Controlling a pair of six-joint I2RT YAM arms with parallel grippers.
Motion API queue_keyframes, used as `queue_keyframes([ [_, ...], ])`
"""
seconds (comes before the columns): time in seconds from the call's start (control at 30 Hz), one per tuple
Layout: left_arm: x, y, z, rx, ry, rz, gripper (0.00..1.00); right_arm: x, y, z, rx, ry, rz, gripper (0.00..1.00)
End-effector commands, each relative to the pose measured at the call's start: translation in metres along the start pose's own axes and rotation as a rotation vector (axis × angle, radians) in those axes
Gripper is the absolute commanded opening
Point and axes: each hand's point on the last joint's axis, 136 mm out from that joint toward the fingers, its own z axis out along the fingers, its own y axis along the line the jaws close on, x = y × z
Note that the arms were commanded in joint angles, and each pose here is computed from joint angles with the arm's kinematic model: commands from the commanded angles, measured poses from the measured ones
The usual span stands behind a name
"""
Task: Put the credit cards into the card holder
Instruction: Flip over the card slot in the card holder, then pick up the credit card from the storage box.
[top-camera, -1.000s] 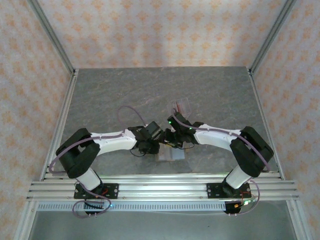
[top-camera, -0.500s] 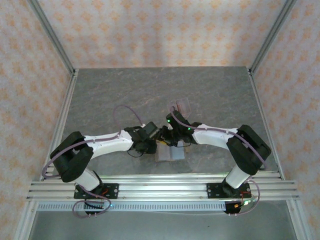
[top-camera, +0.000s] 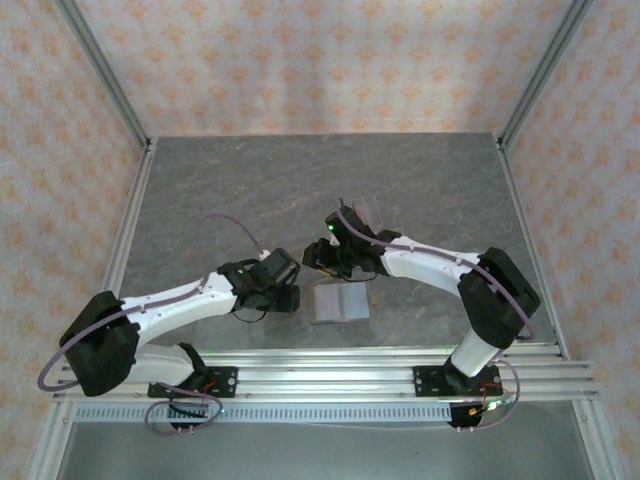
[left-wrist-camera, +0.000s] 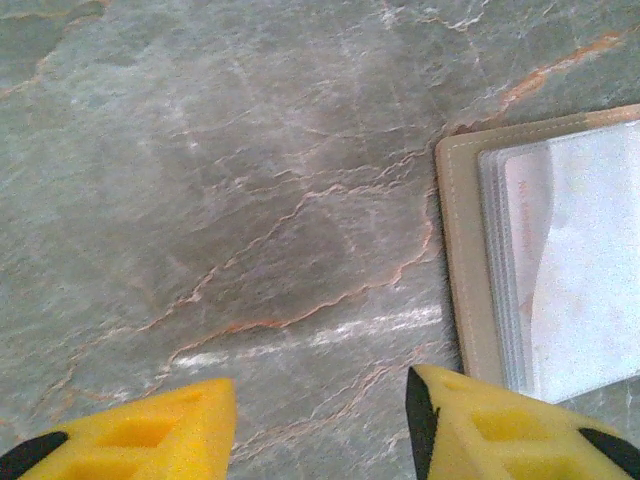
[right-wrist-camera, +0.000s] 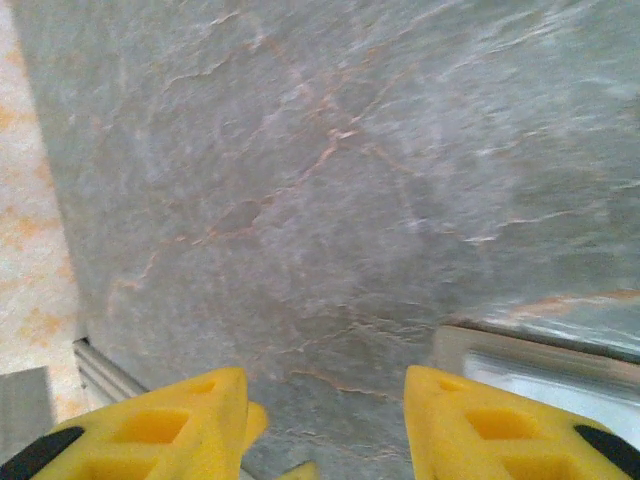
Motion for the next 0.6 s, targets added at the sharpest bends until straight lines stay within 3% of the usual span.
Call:
queue_keyframes([
  [0.0, 0.002, 0.011, -0.009, -0.021, -0.013, 0.003, 0.58, -0.028, -0.021, -0.040, 0.176, -0.124, -0.061, 0.45],
  [0.13, -0.008, -0.007, -0.016, 0.055, -0.039, 0.030, 0.71, -0.063, -0.039, -0.075, 0.343, -0.228, -0.122, 0.35],
  [0.23, -0.015, -0.022, -0.014, 0.085, -0.031, 0.053, 0.75, -0.090, -0.043, -0.089, 0.406, -0.258, -0.136, 0.26],
  [0.37, -0.025, -0.038, -0.002, 0.096, -0.009, 0.074, 0.75, -0.125, -0.052, -0.093, 0.542, -0.279, -0.189, 0.27],
  [0.57, -0.032, -0.049, 0.017, 0.073, 0.025, 0.094, 0.73, -0.158, -0.062, -0.064, 0.654, -0.210, -0.233, 0.27],
])
